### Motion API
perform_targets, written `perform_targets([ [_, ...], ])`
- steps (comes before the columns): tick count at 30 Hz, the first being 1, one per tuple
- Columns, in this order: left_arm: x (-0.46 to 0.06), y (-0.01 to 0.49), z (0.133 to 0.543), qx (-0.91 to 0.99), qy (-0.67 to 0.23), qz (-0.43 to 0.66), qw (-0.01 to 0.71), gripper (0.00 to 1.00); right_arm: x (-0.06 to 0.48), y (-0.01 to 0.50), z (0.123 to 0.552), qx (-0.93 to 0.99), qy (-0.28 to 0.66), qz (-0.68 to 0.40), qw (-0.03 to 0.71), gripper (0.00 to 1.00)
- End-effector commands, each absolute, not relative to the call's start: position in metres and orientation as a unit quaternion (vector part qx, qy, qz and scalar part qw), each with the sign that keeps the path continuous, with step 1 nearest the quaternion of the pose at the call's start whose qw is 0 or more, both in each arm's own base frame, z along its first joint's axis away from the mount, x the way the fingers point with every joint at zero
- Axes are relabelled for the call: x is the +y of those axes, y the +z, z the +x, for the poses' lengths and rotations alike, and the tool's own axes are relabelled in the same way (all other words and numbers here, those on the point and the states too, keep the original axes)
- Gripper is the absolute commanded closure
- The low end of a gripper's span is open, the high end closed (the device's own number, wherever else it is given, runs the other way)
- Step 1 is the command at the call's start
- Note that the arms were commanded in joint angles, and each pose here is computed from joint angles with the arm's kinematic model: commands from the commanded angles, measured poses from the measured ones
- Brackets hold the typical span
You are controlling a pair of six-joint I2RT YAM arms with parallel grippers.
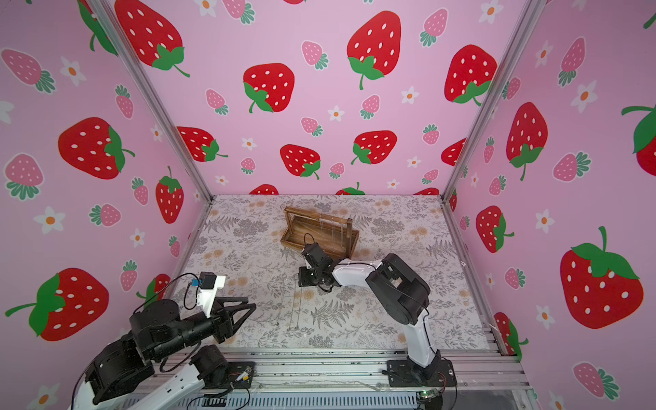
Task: Take the necklace off the jewelry display stand
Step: Place the necklace at the center of the board.
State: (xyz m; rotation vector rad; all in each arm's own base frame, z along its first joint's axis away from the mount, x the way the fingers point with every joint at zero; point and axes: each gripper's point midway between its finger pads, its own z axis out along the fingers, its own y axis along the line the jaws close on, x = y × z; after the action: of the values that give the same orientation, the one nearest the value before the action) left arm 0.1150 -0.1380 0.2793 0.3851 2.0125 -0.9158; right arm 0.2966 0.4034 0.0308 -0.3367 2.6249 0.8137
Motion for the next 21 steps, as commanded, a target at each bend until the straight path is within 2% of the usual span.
perform_targets([
  [1, -0.1421, 0.2780, 0.1151, 0.807, -0.370, 0.164, 0.431, 0.54, 0.4051, 0.0294, 0.3003, 0.932, 0.288, -0.123, 0.183, 0.98],
  [16, -0.1434, 0.2776, 0.1155, 0.807, -0.370, 0.167, 0.429, 0.54, 0.4077, 0.0307, 0.3021, 0.931, 0.293, -0.123, 0.181, 0.86],
  [21, -0.1433, 0.2783, 0.1151, 0.806, -0.371, 0.167, 0.430, 0.54, 0.4082, 0.0326, 0.3038, 0.930, 0.294, -0.122, 0.183, 0.85],
])
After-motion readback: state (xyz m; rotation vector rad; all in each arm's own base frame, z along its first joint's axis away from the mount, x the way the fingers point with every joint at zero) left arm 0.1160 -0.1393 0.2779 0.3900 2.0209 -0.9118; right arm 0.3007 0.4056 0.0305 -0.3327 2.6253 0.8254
